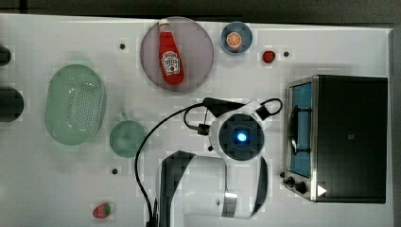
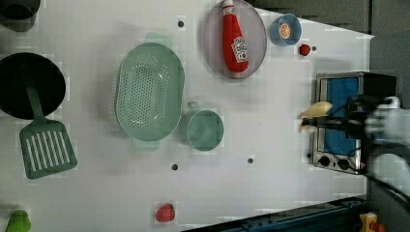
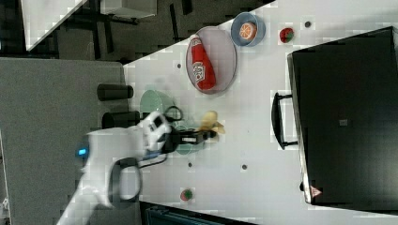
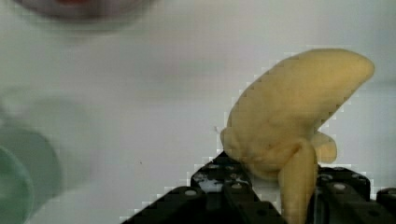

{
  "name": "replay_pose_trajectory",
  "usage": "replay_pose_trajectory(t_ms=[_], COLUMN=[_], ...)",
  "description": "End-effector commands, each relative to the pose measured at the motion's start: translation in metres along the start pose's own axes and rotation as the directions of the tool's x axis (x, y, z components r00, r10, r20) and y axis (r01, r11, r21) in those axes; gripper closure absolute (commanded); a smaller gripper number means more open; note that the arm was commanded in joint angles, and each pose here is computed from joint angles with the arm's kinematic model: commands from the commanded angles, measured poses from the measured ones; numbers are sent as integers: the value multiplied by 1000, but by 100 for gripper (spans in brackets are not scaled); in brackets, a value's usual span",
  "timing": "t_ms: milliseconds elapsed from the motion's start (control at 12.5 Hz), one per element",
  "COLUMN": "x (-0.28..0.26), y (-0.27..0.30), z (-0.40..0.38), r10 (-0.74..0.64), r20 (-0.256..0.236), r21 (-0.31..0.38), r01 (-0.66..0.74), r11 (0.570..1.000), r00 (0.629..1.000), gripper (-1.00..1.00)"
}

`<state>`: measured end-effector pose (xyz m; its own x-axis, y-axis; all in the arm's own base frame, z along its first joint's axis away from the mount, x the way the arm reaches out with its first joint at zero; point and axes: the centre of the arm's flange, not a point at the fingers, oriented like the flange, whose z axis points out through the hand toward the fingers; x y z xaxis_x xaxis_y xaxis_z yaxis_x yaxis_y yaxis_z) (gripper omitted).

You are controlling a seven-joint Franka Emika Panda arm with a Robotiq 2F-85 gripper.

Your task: Pick Banana and place it in mug.

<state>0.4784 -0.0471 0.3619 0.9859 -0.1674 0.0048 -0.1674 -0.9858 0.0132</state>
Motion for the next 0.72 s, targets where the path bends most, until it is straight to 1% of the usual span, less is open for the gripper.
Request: replay_pose_trajectory(t_ms=[80,240,480,560,720], x=[-3,-9,-29,-37,-52], y=[-15,-27,-62,-78,-115], z=[-61,-107,-146,-149,-140], r10=[-31,-56,-76,-41,45], r20=[14,-23,-42,-35,23], r21=[13,11,-4,-8,-7], r01=[30,56,76,41,-44], r11=[999,998,997,999,999], r00=[999,998,996,999,999], gripper=[49,49,49,49,49])
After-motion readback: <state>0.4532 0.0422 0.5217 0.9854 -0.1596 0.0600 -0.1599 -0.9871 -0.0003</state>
